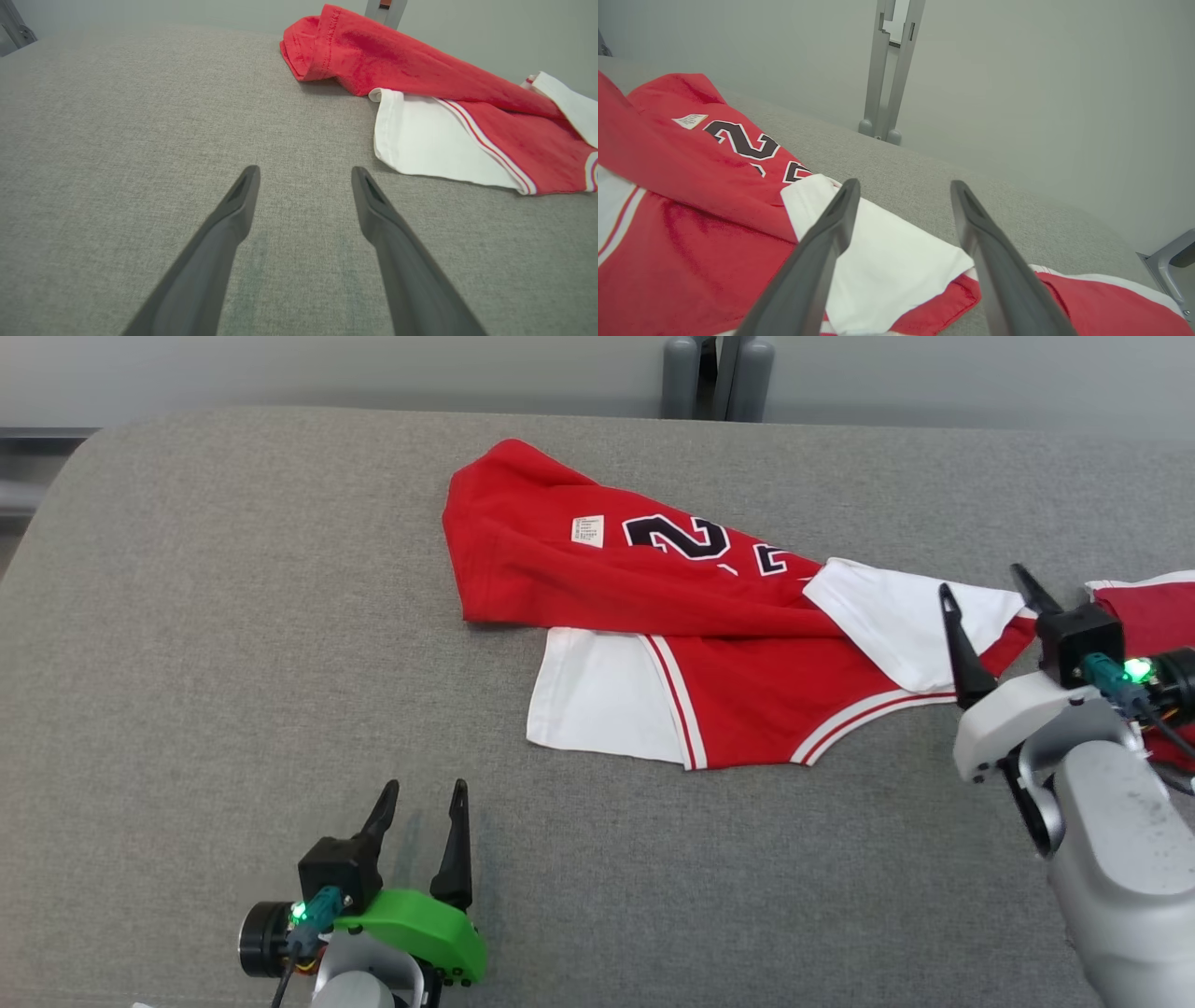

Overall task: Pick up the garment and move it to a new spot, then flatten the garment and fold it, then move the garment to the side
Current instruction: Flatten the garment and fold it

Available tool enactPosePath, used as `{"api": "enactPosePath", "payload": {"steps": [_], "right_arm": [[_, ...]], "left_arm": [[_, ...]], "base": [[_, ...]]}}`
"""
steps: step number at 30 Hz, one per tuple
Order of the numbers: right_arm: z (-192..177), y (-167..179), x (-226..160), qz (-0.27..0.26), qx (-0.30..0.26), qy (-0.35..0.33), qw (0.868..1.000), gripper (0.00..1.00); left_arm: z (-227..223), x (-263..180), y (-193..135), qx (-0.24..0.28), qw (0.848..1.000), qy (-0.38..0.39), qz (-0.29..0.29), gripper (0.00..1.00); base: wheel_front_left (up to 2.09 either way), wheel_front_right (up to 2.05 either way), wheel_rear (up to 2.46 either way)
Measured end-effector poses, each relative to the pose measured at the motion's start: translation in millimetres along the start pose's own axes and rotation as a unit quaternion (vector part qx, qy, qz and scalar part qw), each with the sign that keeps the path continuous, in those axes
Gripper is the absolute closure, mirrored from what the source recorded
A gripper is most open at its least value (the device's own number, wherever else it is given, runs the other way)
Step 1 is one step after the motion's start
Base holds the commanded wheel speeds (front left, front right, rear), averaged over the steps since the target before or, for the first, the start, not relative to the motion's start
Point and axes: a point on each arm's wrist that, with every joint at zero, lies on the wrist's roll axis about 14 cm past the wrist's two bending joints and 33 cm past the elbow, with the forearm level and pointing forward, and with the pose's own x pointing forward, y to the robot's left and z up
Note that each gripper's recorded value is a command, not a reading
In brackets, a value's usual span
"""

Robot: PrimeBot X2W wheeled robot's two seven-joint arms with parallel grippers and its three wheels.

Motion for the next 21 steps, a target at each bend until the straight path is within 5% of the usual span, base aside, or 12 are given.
{"api": "enactPosePath", "payload": {"steps": [6,12,21], "right_arm": [[-29,40,-20,0.034,0.012,0.030,0.999,0.00],[-72,42,-33,0.033,0.003,0.094,0.995,0.00],[-89,35,-19,0.024,-0.018,0.118,0.993,0.00]], "left_arm": [[7,13,-7,0.001,1.000,-0.008,-0.009,0.00],[11,26,-16,0.003,1.000,-0.012,-0.024,0.00],[3,31,-10,0.002,1.000,0.000,-0.017,0.00]], "base": [[0.00,0.00,0.00],[0.00,0.00,0.00],[0.00,0.00,0.00]]}}
